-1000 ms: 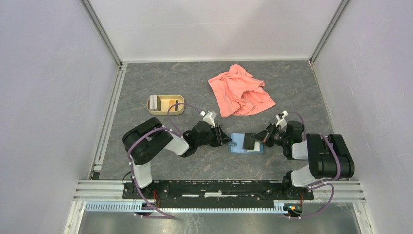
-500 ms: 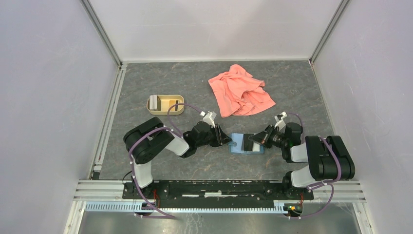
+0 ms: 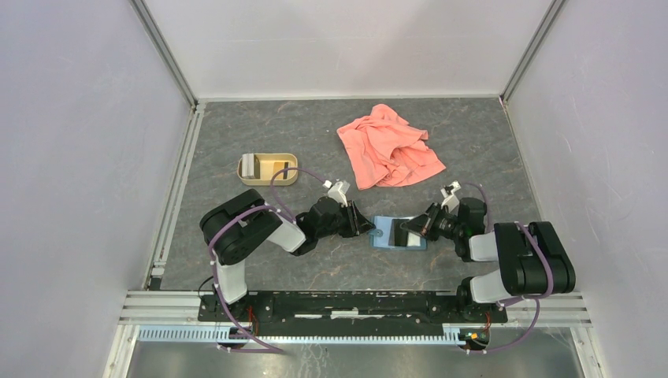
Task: Put the credit cards into the card holder
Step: Insert the credit card into the card holder.
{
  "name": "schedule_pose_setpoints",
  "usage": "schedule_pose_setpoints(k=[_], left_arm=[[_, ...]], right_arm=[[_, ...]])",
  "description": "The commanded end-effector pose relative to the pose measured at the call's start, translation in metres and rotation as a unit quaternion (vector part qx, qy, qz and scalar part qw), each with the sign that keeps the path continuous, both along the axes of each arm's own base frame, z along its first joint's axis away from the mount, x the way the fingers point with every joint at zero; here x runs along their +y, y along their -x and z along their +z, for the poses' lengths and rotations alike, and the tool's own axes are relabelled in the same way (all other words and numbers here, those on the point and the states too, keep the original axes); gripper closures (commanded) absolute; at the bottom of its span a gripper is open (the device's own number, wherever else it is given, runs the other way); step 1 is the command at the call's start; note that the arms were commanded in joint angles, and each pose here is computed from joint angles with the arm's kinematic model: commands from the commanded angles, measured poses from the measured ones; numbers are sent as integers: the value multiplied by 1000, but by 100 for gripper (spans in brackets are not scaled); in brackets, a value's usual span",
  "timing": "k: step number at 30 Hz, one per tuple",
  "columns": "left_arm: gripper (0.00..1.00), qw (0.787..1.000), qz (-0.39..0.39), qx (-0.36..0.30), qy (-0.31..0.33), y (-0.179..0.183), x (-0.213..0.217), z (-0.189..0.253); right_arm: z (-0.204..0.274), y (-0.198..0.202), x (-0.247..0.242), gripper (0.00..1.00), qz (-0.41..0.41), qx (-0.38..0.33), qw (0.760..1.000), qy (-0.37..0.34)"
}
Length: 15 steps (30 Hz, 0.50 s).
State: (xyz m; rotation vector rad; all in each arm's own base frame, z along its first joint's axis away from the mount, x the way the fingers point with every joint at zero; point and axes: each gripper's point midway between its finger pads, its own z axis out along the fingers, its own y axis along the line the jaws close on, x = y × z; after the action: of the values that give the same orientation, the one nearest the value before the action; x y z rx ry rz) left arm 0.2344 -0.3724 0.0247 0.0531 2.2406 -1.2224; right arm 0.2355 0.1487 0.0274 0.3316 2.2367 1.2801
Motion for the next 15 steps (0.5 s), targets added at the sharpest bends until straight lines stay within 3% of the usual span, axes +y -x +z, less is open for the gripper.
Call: schedule_pose_setpoints(k=[1, 5, 7, 15], left_arm=[[65, 999, -3, 30, -44, 14, 14, -29], [65, 999, -4, 29, -41, 14, 13, -28], [65, 999, -6, 28, -41, 14, 13, -27], [65, 999, -14, 25, -34, 14, 8, -25]], right_arm=[[-15, 15, -2, 98, 15, 29, 999, 27], [-16, 16, -3, 97, 12, 32, 999, 31], [-17, 16, -3, 90, 11, 35, 999, 29], [-12, 11, 17, 92, 58, 39, 998, -1]])
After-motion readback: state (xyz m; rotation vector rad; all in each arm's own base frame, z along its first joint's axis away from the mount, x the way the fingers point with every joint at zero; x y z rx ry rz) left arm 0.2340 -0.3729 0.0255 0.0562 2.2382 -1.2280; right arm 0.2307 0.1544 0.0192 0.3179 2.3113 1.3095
